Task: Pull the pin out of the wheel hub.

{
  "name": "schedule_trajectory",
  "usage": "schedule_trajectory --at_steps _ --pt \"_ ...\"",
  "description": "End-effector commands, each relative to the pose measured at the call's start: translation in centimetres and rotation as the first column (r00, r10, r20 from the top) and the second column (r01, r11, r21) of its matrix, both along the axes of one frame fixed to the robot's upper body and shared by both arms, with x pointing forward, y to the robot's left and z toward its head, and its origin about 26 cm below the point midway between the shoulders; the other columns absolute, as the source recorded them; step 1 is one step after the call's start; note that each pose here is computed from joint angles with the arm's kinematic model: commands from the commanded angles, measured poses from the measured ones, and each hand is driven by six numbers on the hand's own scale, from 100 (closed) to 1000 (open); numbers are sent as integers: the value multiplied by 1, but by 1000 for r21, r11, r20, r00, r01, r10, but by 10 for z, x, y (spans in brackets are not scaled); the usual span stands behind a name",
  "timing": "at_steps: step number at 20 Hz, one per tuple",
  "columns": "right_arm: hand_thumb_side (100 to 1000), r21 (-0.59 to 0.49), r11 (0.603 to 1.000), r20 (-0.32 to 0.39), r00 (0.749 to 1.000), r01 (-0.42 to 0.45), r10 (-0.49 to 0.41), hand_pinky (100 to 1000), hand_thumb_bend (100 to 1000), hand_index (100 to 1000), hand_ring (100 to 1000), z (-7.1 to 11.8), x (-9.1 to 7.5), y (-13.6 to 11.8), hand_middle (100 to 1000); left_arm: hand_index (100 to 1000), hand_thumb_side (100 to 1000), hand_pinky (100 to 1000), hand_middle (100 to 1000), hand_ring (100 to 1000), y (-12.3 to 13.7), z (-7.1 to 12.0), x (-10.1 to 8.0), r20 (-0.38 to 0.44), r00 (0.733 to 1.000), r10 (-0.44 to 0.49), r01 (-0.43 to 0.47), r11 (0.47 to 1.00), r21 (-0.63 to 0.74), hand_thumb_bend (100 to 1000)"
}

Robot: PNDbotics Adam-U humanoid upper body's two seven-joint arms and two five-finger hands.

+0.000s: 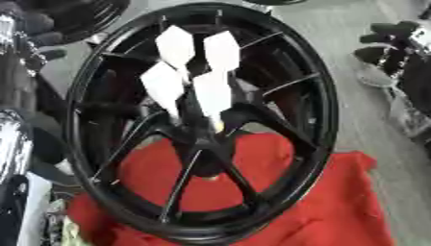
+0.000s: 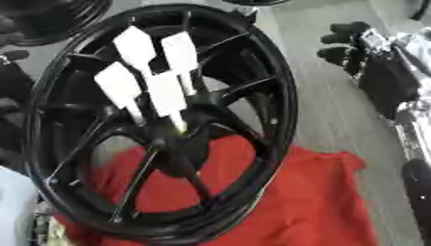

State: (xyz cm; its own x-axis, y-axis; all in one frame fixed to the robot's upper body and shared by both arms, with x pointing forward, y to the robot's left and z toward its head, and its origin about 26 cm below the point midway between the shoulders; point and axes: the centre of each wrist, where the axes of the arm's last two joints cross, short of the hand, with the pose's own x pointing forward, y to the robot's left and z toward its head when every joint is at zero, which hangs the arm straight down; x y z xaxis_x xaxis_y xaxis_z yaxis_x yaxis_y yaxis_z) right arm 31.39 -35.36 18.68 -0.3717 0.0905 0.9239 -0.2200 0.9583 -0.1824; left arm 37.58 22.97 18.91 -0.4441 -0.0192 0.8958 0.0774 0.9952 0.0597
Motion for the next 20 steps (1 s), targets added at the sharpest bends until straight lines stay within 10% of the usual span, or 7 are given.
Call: schedule_trajectory --at_steps 1,13,20 --pt "729 -15 1000 29 1000 0 1 927 100 830 763 10 -1 0 744 722 831 707 719 748 7 12 -1 36 999 14 -15 1000 20 173" --pt "718 -10 1000 33 999 -2 2 927 100 839 774 15 3 -1 754 723 830 708 719 750 7 11 -1 35 999 18 -19 1000 14 174" --pt "663 -64 995 117 990 -71 78 933 100 868 803 55 12 -9 791 724 831 708 720 750 12 5 -2 13 999 36 -37 999 26 175"
